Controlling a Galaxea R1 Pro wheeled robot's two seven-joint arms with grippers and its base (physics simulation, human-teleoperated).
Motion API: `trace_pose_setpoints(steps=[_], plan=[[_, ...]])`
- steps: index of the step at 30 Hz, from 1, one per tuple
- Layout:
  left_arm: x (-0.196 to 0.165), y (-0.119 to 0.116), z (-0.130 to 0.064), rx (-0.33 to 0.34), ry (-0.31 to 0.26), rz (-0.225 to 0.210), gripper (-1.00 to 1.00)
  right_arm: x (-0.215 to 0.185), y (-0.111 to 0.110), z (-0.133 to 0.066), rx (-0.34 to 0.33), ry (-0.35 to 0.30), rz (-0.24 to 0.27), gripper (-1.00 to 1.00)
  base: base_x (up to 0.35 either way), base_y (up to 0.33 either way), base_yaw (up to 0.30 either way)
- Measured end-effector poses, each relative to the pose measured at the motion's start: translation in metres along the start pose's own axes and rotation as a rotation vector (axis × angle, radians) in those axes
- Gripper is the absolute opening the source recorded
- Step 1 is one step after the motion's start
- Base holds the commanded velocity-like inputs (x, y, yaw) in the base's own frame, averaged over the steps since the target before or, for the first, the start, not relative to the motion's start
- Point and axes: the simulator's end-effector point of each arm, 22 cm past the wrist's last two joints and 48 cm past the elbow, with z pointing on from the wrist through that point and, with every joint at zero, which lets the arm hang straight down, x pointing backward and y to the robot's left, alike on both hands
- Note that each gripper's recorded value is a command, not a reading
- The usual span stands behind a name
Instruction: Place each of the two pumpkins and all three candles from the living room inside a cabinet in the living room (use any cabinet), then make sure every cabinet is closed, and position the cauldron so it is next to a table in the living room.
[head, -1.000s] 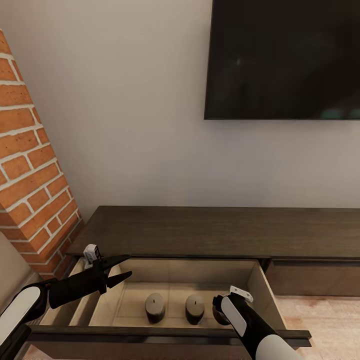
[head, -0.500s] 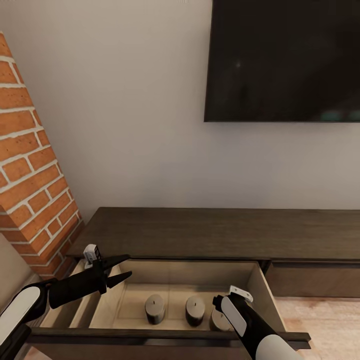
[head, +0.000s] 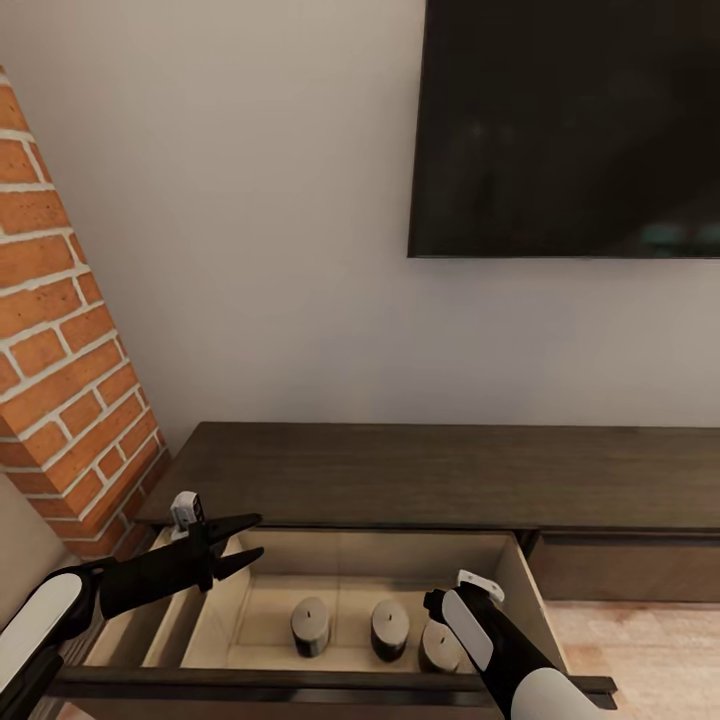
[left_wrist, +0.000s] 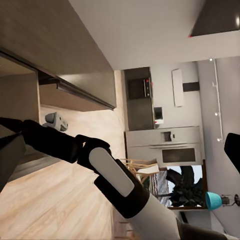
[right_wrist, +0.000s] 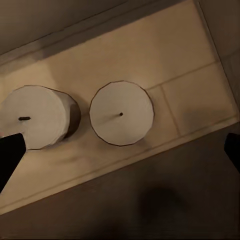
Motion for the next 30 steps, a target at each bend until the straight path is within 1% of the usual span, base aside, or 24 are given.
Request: trace_pose_setpoints(steps=[2,4,7,10,12,16,19,24,30], plan=[[-0.001,-0.003,0.0,-0.006,0.001,0.0,1.0,-0.008,0.007,-0.009,-0.018,0.001,-0.009,1.0,0.0,0.0,0.0],[-0.003,-0.006,-0.001,-0.01,0.001,0.0,1.0,-0.024,0.022,-0.024,-0.06,-0.018,-0.019,1.0,0.0,0.0,0.0],[-0.006,-0.011,-0.002,-0.014,-0.001,-0.002,1.0,-0.053,0.049,-0.058,-0.14,-0.041,-0.062,1.0,0.0,0.0,0.0],[-0.009,-0.014,-0.003,-0.019,-0.004,-0.007,1.0,-0.066,0.06,-0.078,-0.172,-0.041,-0.09,1.0,0.0,0.0,0.0],[-0.012,-0.015,-0.007,-0.031,-0.006,-0.007,1.0,-0.069,0.063,-0.085,-0.18,-0.034,-0.098,1.0,0.0,0.0,0.0],[-0.019,-0.018,-0.016,-0.056,-0.007,-0.001,1.0,-0.078,0.057,-0.092,-0.185,-0.022,-0.056,1.0,0.0,0.0,0.0],[-0.021,-0.023,-0.017,-0.06,-0.006,-0.001,1.0,-0.082,0.056,-0.097,-0.186,-0.017,-0.046,1.0,-0.05,0.0,0.0],[-0.024,-0.032,-0.017,-0.061,-0.005,-0.002,1.0,-0.086,0.057,-0.105,-0.187,-0.012,-0.045,1.0,-0.24,0.0,0.0],[-0.026,-0.045,-0.017,-0.06,-0.001,-0.003,1.0,-0.092,0.06,-0.116,-0.195,-0.013,-0.045,1.0,-0.049,0.0,0.0]])
